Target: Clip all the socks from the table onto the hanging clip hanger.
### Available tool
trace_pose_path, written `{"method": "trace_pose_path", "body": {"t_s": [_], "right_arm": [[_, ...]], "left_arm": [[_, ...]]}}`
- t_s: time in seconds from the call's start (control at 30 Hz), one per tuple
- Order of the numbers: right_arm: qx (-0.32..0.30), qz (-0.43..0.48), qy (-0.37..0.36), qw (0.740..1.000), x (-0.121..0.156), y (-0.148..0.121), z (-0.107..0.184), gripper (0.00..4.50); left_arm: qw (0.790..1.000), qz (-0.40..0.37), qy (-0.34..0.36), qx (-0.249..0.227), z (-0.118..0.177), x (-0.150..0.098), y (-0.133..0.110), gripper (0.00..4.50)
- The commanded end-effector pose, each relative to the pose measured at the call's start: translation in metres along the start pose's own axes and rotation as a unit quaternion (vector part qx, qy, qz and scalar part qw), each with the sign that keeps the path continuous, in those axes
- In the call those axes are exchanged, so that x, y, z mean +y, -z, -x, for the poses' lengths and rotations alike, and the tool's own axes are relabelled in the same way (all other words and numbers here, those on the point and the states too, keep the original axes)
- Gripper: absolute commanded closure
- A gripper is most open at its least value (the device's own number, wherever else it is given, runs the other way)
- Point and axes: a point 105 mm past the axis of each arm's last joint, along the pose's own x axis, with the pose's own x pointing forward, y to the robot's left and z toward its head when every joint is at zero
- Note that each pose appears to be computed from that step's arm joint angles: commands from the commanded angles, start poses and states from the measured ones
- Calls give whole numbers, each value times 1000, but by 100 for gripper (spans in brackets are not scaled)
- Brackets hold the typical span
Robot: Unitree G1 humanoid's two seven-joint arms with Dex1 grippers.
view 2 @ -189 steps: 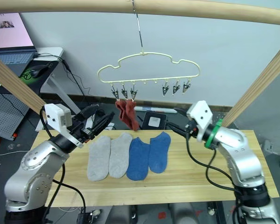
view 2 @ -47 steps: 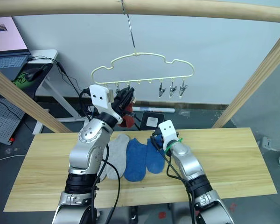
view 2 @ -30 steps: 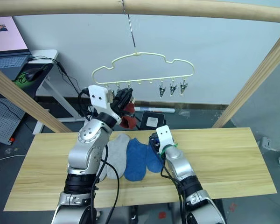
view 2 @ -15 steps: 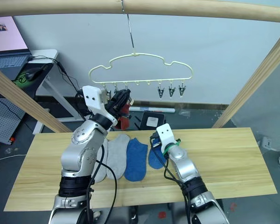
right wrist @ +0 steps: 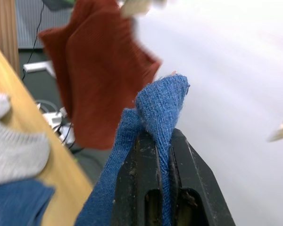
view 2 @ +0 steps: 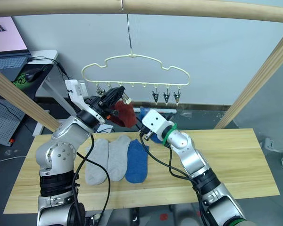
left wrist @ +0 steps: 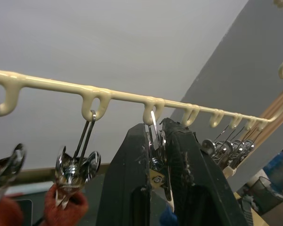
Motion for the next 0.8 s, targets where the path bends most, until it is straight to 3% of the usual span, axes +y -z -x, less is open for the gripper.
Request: {"method": "trace_pose_path", "body": {"t_s": [0.03,0.8], "right_arm": [[-33,20,-3,999,0,-18,-5,450],[-80,50,-3,996,1,-45,-17,450]], "left_arm": [[999,-4,28,-19,0,-13,-14,426],[999,-19,25,-13,1,-14,-4,428]]}}
